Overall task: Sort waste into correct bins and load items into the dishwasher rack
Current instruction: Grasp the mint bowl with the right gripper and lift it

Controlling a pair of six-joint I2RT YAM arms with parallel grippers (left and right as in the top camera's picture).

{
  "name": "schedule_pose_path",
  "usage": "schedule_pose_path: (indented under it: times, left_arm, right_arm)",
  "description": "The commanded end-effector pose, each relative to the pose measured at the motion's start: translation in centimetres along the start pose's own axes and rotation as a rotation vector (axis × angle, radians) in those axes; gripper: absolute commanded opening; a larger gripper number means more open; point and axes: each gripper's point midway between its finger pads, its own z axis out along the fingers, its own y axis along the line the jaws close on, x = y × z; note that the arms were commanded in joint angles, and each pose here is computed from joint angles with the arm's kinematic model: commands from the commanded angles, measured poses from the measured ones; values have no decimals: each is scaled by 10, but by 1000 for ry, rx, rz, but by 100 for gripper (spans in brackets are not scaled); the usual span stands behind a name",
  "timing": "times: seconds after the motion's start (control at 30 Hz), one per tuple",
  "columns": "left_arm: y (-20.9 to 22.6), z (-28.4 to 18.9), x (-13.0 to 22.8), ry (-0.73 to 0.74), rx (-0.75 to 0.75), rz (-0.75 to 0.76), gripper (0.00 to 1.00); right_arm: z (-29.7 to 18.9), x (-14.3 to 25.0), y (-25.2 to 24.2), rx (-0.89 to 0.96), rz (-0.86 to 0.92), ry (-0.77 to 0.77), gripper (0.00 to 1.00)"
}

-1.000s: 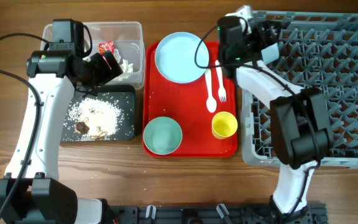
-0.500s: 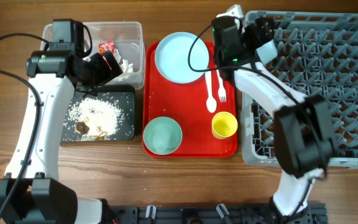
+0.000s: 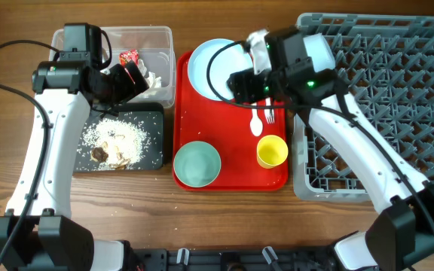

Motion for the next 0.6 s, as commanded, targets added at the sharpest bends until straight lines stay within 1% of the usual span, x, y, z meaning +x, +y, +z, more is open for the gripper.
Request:
schedule_pose_path:
  times: [0.0, 0.1, 0.13, 0.3, 0.47, 0.53, 0.57]
  left_arm:
    - [-2, -5, -4, -14, 12, -5, 100]
    - [-2, -5, -4, -14, 12, -5, 100]
    - [-2, -5, -4, -14, 12, -5, 100]
    - [-2, -5, -4, -14, 12, -5, 100]
    - [-2, -5, -4, -14, 12, -5, 100]
    - [-2, -5, -4, -14, 12, -5, 100]
    - [-2, -5, -4, -14, 12, -5, 100]
  right_arm:
    - [25, 58, 35, -167, 205, 195, 74]
    - [38, 92, 41, -133, 190, 270, 64]
    - [43, 104, 41, -91, 207, 293, 60]
    - [60, 140, 37, 88, 255, 337, 57]
    - [75, 160, 36, 146, 263, 381, 49]
    - [83, 171, 31, 168, 282, 417, 44]
    - [87, 176, 30, 170, 287, 436, 43]
